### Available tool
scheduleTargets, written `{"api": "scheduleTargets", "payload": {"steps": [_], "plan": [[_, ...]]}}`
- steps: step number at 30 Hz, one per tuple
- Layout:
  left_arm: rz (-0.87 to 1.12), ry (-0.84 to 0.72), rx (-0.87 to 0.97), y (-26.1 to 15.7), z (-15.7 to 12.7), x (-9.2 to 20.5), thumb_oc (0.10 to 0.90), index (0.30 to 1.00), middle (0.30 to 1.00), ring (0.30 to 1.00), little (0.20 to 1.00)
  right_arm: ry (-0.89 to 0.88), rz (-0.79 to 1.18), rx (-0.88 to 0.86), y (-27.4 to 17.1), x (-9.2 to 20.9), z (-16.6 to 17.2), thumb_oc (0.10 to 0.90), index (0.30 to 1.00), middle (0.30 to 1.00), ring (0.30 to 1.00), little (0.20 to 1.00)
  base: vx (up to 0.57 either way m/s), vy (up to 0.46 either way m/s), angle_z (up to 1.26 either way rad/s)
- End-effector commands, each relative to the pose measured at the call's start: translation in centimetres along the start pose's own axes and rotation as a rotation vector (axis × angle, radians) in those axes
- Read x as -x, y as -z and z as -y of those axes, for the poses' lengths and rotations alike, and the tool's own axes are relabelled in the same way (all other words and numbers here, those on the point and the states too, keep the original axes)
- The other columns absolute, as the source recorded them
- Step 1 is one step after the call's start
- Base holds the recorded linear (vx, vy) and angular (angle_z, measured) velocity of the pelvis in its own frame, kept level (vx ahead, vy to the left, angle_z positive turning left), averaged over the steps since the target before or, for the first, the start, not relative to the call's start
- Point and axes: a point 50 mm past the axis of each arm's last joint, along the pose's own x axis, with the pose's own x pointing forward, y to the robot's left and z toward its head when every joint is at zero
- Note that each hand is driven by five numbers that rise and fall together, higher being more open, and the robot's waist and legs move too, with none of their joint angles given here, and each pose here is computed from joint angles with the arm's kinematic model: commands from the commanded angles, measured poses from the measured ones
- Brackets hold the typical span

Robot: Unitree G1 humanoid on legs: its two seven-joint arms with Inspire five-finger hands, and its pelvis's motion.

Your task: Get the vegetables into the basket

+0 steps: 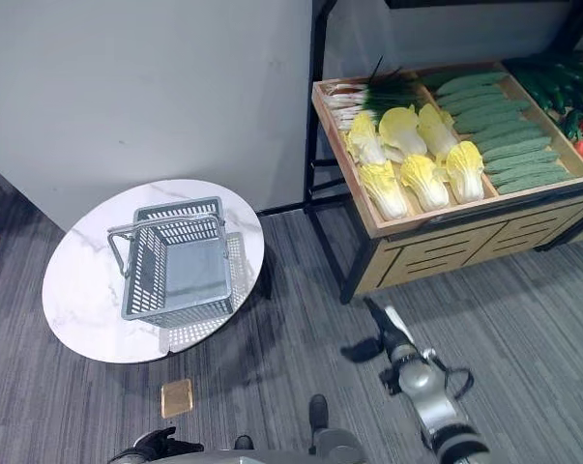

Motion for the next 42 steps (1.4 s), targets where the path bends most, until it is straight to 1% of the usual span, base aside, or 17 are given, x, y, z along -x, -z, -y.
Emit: {"api": "scheduleTargets", "payload": {"steps": [1, 2, 3, 4, 8, 11, 13, 15, 16, 20, 23, 28, 34, 36, 42], "plan": [[-0.054, -0.025, -0.057, 1.0, -0.5, 0.0, 0.900, 1.000, 1.000, 1.000, 1.000, 0.063, 0.279, 0.017, -6.5, -0.4, 2.3, 0.900, 1.000, 1.000, 1.000, 1.000, 0.03, -0.016, 0.04], [-0.054, -0.019, -0.057, 1.0, -0.3, 0.0, 0.900, 1.000, 1.000, 1.000, 1.000, 0.069, 0.334, 0.043, -7.9, -0.2, 2.7, 0.900, 1.000, 1.000, 1.000, 1.000, 0.02, -0.008, 0.05], [-0.054, -0.019, -0.058, 1.0, -0.3, 0.0, 0.900, 1.000, 1.000, 1.000, 1.000, 0.069, 0.334, 0.043, -7.9, -0.2, 2.7, 0.900, 1.000, 1.000, 1.000, 1.000, 0.02, -0.002, 0.07], [-0.059, -0.018, -0.066, 1.1, -0.1, 0.0, 0.900, 1.000, 1.000, 1.000, 1.000, 0.081, 0.426, 0.052, -10.4, -0.2, 3.2, 0.900, 1.000, 1.000, 1.000, 1.000, -0.03, 0.000, 0.05], [-0.078, -0.017, -0.064, 1.5, -0.1, 0.0, 0.900, 1.000, 1.000, 1.000, 1.000, 0.049, 0.606, 0.144, -15.7, 0.2, 3.1, 0.900, 1.000, 1.000, 1.000, 1.000, 0.00, -0.003, 0.04], [-0.090, -0.020, -0.065, 1.8, -0.1, 0.1, 0.900, 1.000, 1.000, 1.000, 1.000, 0.026, 0.665, 0.161, -18.3, -0.2, 2.6, 0.900, 1.000, 1.000, 1.000, 1.000, 0.01, -0.005, 0.11], [-0.096, -0.024, -0.065, 2.1, -0.2, 0.1, 0.900, 1.000, 1.000, 1.000, 1.000, 0.022, 0.708, 0.204, -20.3, -0.4, 2.6, 0.900, 1.000, 1.000, 1.000, 1.000, 0.03, -0.010, 0.22], [-0.096, -0.029, -0.061, 2.1, -0.3, 0.1, 0.900, 1.000, 1.000, 1.000, 1.000, 0.024, 0.718, 0.216, -21.1, -0.6, 2.6, 0.900, 1.000, 1.000, 1.000, 1.000, 0.01, -0.025, 0.11], [-0.096, -0.035, -0.060, 2.2, -0.6, 0.1, 0.900, 1.000, 1.000, 1.000, 1.000, 0.037, 0.738, 0.267, -23.5, -1.1, 2.7, 0.900, 1.000, 1.000, 1.000, 1.000, -0.01, -0.032, 0.22], [-0.097, -0.041, -0.062, 2.2, -0.9, 0.2, 0.900, 1.000, 1.000, 1.000, 1.000, 0.070, 0.731, 0.315, -25.4, -1.9, 3.2, 0.900, 1.000, 1.000, 1.000, 1.000, -0.01, -0.038, 0.27], [-0.080, -0.059, -0.051, 1.6, -1.5, 0.1, 0.900, 1.000, 1.000, 1.000, 1.000, 0.152, 0.707, 0.392, -27.5, -2.4, 5.2, 0.900, 1.000, 1.000, 1.000, 1.000, -0.07, -0.046, 0.18], [-0.054, -0.081, -0.045, 0.8, -2.2, 0.1, 0.900, 1.000, 1.000, 1.000, 1.000, 0.266, 0.648, 0.416, -29.9, -3.0, 8.1, 0.900, 1.000, 1.000, 1.000, 1.000, -0.07, -0.027, 0.26], [-0.032, -0.097, -0.019, -0.4, -3.0, 0.0, 0.900, 1.000, 1.000, 1.000, 1.000, 0.404, 0.550, 0.482, -32.7, -2.9, 11.6, 0.900, 1.000, 1.000, 1.000, 1.000, -0.07, -0.012, 0.23], [-0.019, -0.097, -0.004, -0.7, -3.1, 0.0, 0.900, 1.000, 1.000, 1.000, 1.000, 0.440, 0.525, 0.521, -33.7, -2.7, 12.3, 0.900, 1.000, 1.000, 1.000, 1.000, -0.05, 0.004, 0.17], [-0.001, -0.105, 0.007, -1.6, -3.6, 0.0, 0.900, 1.000, 1.000, 1.000, 1.000, 0.521, 0.482, 0.555, -35.2, -1.9, 14.0, 0.900, 1.000, 1.000, 1.000, 1.000, -0.03, 0.003, 0.10]]}}
